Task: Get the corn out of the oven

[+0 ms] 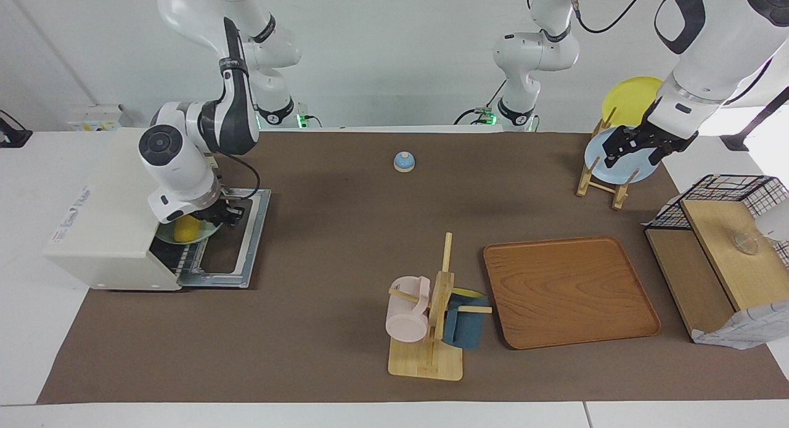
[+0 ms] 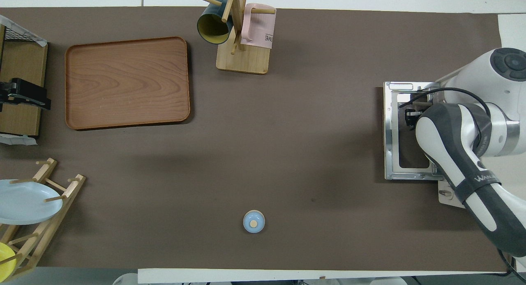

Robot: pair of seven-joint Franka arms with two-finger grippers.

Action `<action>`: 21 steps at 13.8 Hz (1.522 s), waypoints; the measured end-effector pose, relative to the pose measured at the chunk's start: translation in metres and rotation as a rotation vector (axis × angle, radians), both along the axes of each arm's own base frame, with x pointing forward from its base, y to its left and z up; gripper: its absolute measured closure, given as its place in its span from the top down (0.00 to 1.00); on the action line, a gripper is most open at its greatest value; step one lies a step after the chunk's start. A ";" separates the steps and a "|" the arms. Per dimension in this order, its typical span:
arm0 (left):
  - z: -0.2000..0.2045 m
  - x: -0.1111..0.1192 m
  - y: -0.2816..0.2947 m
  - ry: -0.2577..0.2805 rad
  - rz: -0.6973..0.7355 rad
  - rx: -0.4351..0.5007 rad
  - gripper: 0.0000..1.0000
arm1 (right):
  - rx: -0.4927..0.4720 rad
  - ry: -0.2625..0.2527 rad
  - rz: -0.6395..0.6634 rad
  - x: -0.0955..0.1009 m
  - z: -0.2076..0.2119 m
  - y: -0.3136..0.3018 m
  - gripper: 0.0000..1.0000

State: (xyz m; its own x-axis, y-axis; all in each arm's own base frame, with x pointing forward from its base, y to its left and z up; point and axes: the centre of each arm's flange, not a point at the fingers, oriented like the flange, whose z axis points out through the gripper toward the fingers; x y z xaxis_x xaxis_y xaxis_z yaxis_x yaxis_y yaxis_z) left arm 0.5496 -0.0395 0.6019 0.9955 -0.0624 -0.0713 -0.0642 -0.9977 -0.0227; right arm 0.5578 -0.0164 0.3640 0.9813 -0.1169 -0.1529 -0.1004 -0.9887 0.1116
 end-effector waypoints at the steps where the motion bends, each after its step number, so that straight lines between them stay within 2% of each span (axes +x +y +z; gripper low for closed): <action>1: 0.000 0.000 0.000 0.000 0.000 0.000 1.00 | -0.029 0.006 0.054 0.000 0.001 0.006 0.15; 2: 0.000 0.000 0.000 0.000 0.000 0.000 1.00 | -0.060 0.018 0.102 0.000 0.005 0.020 0.06; 5: 0.000 0.000 0.000 0.000 0.000 0.000 1.00 | -0.094 0.030 0.218 0.007 0.034 0.090 0.04; 7: 0.000 0.000 0.000 0.000 0.000 0.000 1.00 | -0.123 0.032 0.206 0.015 0.059 0.145 0.04; 10: 0.000 0.000 0.000 0.000 0.000 0.000 1.00 | -0.158 0.033 0.116 0.018 0.073 0.268 0.03; 13: 0.000 0.000 0.000 0.000 0.000 0.000 1.00 | -0.137 -0.015 0.027 0.006 0.054 0.388 0.03; 15: 0.000 0.000 0.000 0.000 0.000 0.000 1.00 | -0.080 -0.067 -0.037 -0.005 0.035 0.450 0.03; 20: 0.000 0.000 -0.001 0.001 -0.001 0.000 1.00 | 0.049 -0.166 -0.185 -0.034 -0.006 0.538 0.06; 21: 0.000 0.000 -0.001 0.004 -0.001 0.000 1.00 | 0.071 -0.168 -0.215 -0.035 -0.010 0.545 0.13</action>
